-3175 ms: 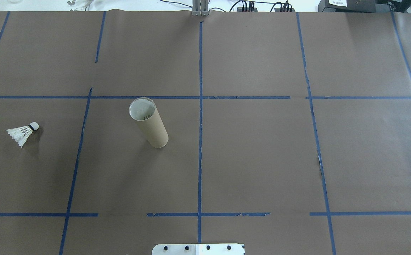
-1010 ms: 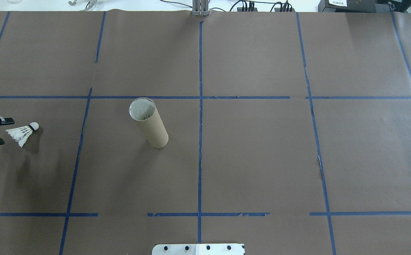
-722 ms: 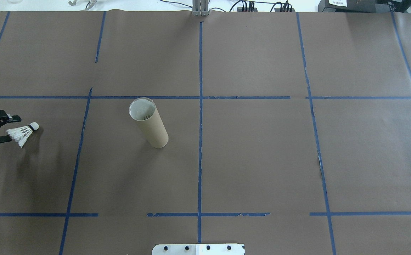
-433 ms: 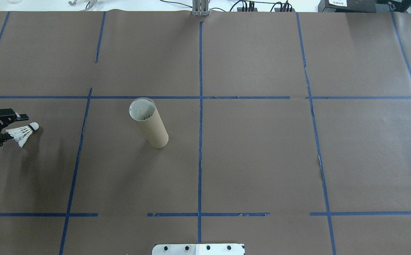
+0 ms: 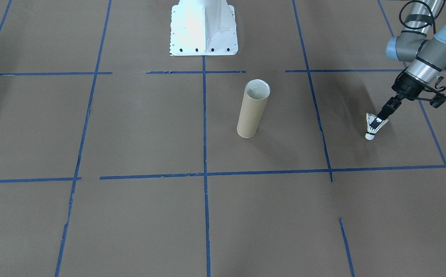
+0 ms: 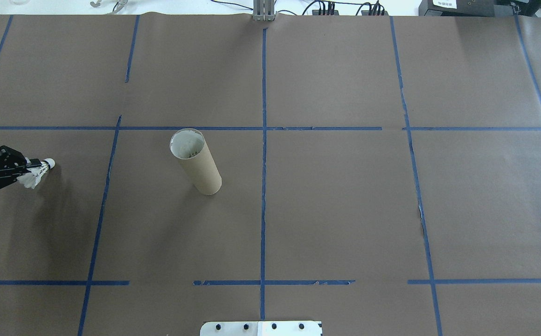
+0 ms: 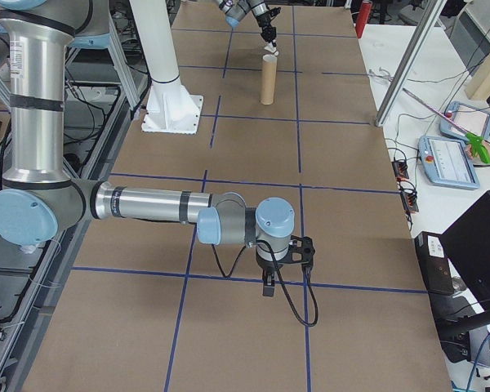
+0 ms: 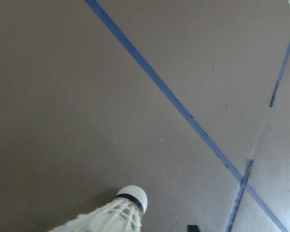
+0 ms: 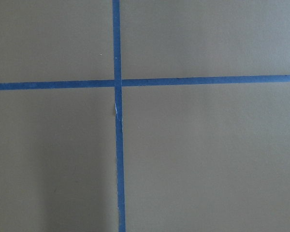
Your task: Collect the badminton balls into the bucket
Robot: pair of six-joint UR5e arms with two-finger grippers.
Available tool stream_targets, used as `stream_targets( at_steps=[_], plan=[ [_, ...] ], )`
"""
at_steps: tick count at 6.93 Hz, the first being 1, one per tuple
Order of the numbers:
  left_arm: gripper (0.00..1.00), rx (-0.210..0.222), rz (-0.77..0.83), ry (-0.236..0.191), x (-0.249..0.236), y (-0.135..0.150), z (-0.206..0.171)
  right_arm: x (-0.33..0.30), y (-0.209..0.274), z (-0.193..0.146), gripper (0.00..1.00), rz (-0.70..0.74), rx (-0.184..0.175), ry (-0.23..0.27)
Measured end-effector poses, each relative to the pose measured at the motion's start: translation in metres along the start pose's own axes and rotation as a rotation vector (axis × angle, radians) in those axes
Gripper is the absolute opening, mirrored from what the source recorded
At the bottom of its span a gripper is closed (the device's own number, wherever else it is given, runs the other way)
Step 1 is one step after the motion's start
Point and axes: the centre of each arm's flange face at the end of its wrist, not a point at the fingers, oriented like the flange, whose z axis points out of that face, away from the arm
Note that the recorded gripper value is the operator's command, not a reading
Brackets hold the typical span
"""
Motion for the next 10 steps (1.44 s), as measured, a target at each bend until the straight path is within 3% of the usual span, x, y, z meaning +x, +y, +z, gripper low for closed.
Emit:
stream_targets(
  at_steps=[1,3,5,8,10],
  plan=[
    [0.00,-0.044,0.006,-0.001,0.005,0.006,-0.002,0.000,0.000,0.000,1.00,0.000,0.000,0.000],
    [0.00,-0.204,0.007,-0.018,0.037,0.015,-0.026,0.000,0.000,0.000,1.00,0.000,0.000,0.000],
    [0.00,-0.277,0.016,-0.046,0.120,0.026,-0.053,0.000,0.000,0.000,1.00,0.000,0.000,0.000],
    [0.00,-0.264,0.174,-0.091,0.249,0.070,-0.096,0.000,0.000,0.000,1.00,0.000,0.000,0.000],
    [0.00,-0.220,0.298,-0.124,0.345,0.100,-0.145,0.000,0.000,0.000,1.00,0.000,0.000,0.000]
  ],
)
